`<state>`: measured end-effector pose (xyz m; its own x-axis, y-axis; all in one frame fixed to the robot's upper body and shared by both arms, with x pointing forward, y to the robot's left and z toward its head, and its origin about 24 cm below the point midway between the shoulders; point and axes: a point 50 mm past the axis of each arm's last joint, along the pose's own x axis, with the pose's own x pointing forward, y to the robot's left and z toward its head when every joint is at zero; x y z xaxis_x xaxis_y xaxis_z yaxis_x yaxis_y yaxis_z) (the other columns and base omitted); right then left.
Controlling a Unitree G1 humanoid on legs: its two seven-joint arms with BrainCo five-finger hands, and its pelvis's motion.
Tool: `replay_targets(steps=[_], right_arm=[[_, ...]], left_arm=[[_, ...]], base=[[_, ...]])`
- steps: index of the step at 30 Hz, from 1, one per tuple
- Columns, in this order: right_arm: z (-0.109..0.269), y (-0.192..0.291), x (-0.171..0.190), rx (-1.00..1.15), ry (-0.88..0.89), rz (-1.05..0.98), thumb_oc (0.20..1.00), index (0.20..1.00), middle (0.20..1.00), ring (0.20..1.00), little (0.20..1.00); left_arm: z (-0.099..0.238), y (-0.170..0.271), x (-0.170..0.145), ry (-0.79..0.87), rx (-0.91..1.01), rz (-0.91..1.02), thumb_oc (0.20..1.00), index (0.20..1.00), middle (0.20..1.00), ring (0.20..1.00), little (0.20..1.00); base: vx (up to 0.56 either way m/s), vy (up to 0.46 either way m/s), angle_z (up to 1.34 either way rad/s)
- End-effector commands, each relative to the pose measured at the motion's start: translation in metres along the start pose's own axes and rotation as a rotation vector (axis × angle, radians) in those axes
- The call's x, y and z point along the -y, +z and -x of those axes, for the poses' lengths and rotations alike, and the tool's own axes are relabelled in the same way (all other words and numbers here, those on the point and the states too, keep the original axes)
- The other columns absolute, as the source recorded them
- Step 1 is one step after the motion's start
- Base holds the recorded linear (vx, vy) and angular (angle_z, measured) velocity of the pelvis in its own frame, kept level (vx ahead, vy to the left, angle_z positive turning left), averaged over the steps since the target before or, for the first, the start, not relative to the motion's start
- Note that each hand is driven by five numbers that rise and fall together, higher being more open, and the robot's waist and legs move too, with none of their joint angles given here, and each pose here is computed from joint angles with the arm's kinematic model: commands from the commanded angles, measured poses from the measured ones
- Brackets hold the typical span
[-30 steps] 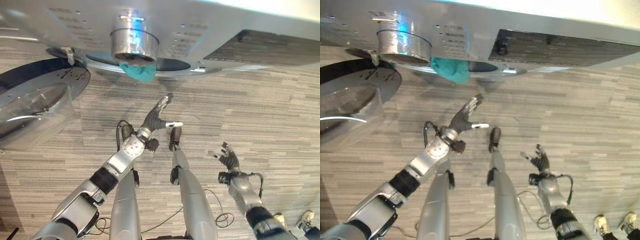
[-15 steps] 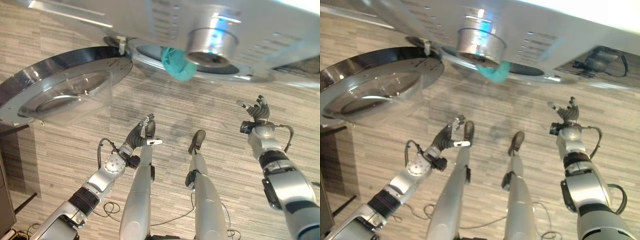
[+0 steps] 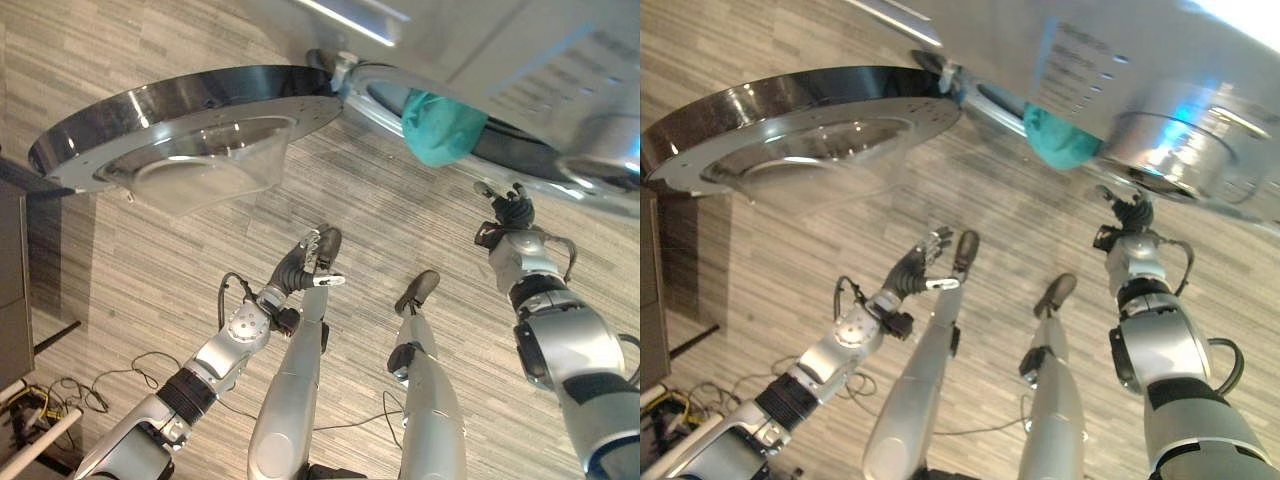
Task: Grab the laundry basket,head to the washer,open it,put in the laundry and shut it.
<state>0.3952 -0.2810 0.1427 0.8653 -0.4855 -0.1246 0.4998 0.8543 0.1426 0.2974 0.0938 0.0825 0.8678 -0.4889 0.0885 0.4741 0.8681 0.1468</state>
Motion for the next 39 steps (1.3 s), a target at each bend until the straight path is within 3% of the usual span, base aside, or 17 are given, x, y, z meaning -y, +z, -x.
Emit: replay_targets(steps=[1, 17, 31, 32, 34, 39], right_arm=[[-0.003, 0.013, 0.017, 0.053, -0.037, -0.047, 1.0, 1.0, 1.0, 1.0, 1.0], [-0.004, 0.055, 0.0, 0.117, 0.002, -0.183, 1.0, 1.0, 1.0, 1.0, 1.0], [0.005, 0.07, -0.05, 0.112, 0.147, -0.259, 1.0, 1.0, 1.0, 1.0, 1.0], [0.006, 0.075, -0.054, 0.124, 0.164, -0.273, 0.862, 0.862, 0.862, 0.862, 0.862], [0.006, 0.08, -0.053, 0.139, 0.17, -0.273, 0.216, 0.216, 0.216, 0.216, 0.216], [0.009, 0.091, -0.059, 0.189, 0.217, -0.284, 0.2, 0.2, 0.2, 0.2, 0.2]], left_arm=[[0.0, 0.016, 0.014, -0.054, 0.081, 0.036, 1.0, 1.0, 1.0, 1.0, 1.0], [-0.006, 0.026, 0.025, -0.093, 0.116, 0.059, 1.0, 1.0, 1.0, 1.0, 1.0], [-0.011, 0.029, 0.035, -0.142, 0.122, 0.05, 1.0, 1.0, 1.0, 1.0, 1.0], [-0.012, 0.028, 0.034, -0.139, 0.118, 0.045, 1.0, 1.0, 1.0, 1.0, 1.0], [-0.012, 0.027, 0.032, -0.132, 0.112, 0.035, 1.0, 1.0, 1.0, 1.0, 1.0], [-0.011, 0.026, 0.026, -0.104, 0.111, 0.027, 1.0, 1.0, 1.0, 1.0, 1.0]], base=[[0.03, 0.0, 0.17], [0.04, 0.015, 0.11], [0.0, 0.006, 0.0], [0.0, 0.0, 0.0], [0.0, 0.0, 0.0], [0.0, 0.006, 0.0]])
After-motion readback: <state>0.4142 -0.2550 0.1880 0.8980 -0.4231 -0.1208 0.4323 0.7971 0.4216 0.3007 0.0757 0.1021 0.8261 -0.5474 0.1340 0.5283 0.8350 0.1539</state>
